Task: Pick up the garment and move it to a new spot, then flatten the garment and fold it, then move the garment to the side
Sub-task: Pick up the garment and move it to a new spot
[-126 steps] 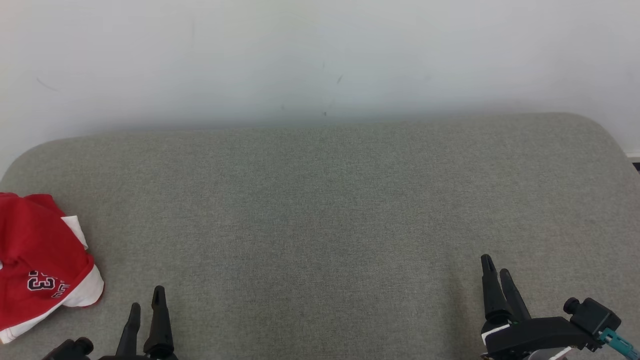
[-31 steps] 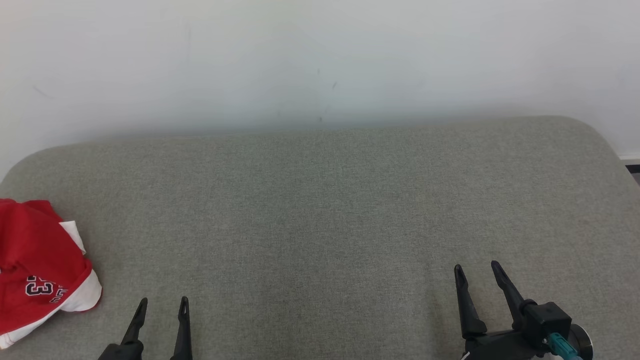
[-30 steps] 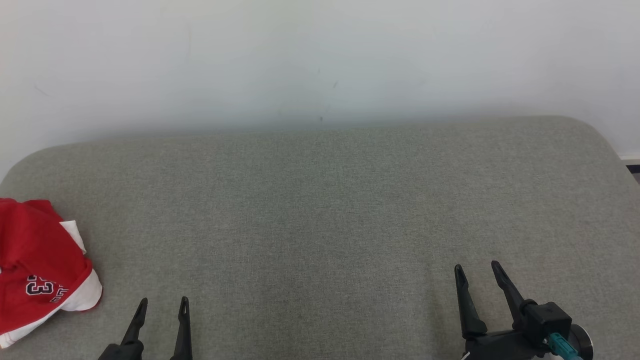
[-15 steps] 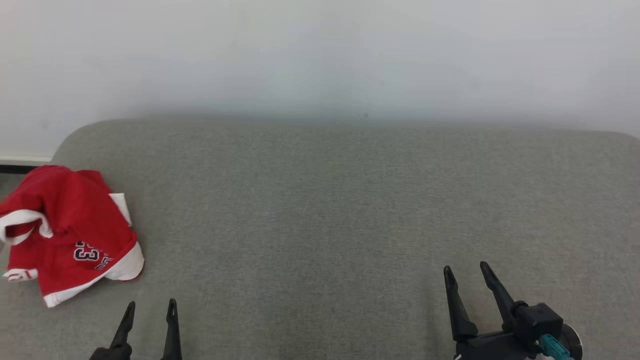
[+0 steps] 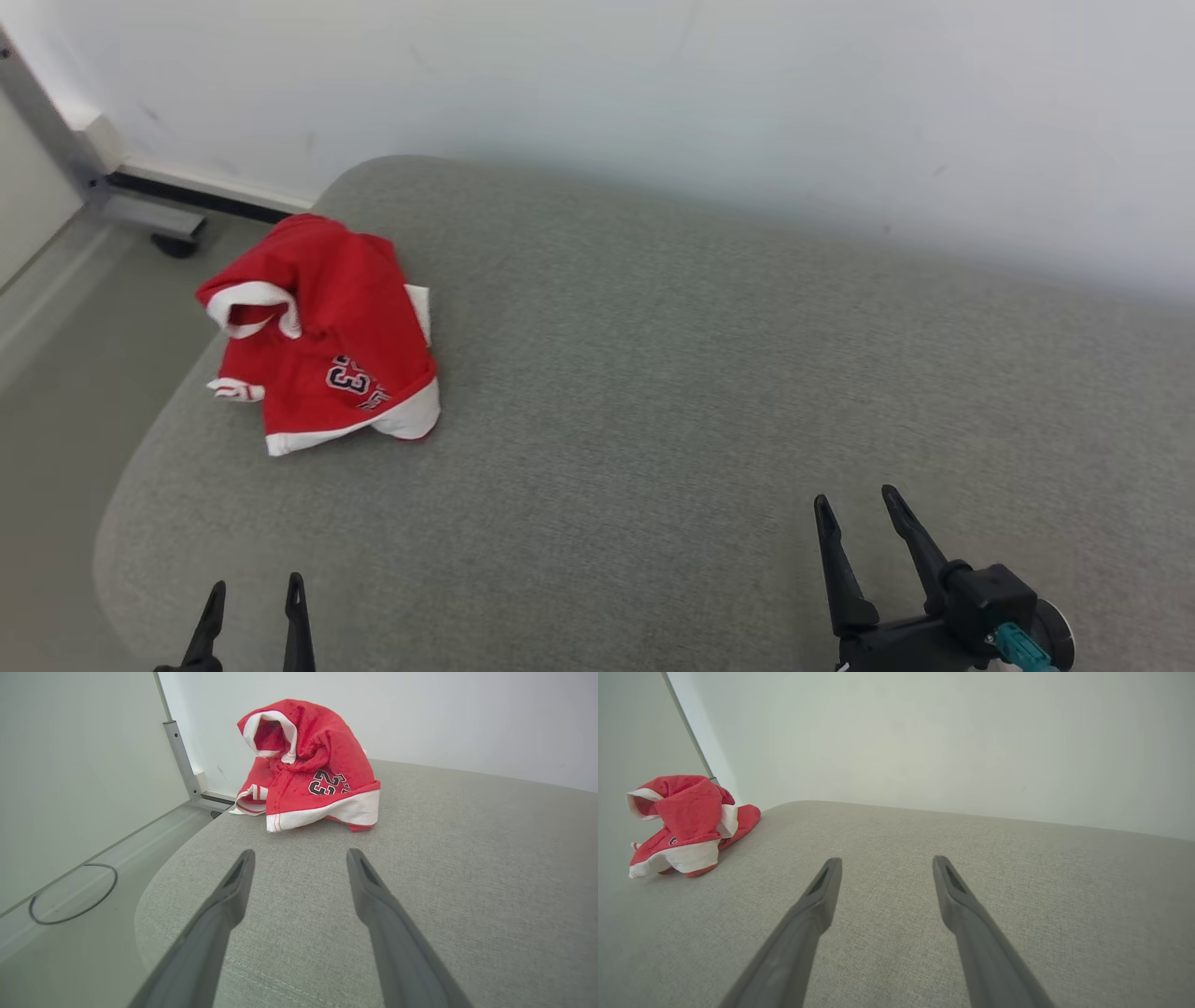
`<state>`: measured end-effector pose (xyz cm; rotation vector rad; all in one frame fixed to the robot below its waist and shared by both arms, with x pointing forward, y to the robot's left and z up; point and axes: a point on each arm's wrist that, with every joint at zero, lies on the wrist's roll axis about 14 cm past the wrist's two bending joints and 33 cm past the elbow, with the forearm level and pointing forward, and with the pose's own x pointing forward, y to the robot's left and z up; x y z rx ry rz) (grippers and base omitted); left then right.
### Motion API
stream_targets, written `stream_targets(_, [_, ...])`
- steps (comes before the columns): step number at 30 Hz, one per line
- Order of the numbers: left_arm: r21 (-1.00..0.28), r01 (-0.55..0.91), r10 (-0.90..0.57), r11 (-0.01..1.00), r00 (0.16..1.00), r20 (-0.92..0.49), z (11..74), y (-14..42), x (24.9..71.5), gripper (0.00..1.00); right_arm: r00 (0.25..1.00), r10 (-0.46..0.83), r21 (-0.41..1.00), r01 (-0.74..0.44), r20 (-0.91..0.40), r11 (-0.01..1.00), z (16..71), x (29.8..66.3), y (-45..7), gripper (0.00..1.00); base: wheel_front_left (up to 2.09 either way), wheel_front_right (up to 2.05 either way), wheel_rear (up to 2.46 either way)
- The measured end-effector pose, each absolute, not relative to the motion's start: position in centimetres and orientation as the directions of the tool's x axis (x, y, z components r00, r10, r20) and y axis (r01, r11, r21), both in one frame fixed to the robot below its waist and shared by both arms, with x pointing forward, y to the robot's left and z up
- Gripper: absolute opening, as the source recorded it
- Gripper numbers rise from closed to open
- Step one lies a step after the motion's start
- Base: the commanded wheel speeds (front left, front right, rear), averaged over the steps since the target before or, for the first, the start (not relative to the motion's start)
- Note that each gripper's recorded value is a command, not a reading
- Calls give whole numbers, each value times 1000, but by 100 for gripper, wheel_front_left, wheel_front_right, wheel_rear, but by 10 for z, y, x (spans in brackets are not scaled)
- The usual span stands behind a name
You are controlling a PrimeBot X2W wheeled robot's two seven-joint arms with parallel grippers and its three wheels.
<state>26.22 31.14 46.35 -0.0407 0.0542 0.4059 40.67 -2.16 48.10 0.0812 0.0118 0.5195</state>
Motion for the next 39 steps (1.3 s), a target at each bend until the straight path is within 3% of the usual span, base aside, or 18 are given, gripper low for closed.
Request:
stream_targets(9, [-36,-604,601,796,796,-72,463,356,198,100,731,682,66,-681,10,729,479,405,56,100,0,0,0])
stream_targets(18, [-15,-677,671,736,732,-114,456,364,179,100,670,741,82,-737,-36,670,457,411,79,100,0,0,0])
stream_targets(34, [-76,-585,580,807,810,-86,465,359,228,100,749,660,93,-654,-60,751,444,430,42,100,0,0,0])
stream_targets(39, [-67,-536,537,842,844,0,494,372,277,100,765,642,67,-639,-58,767,441,440,26,100,0,0,0])
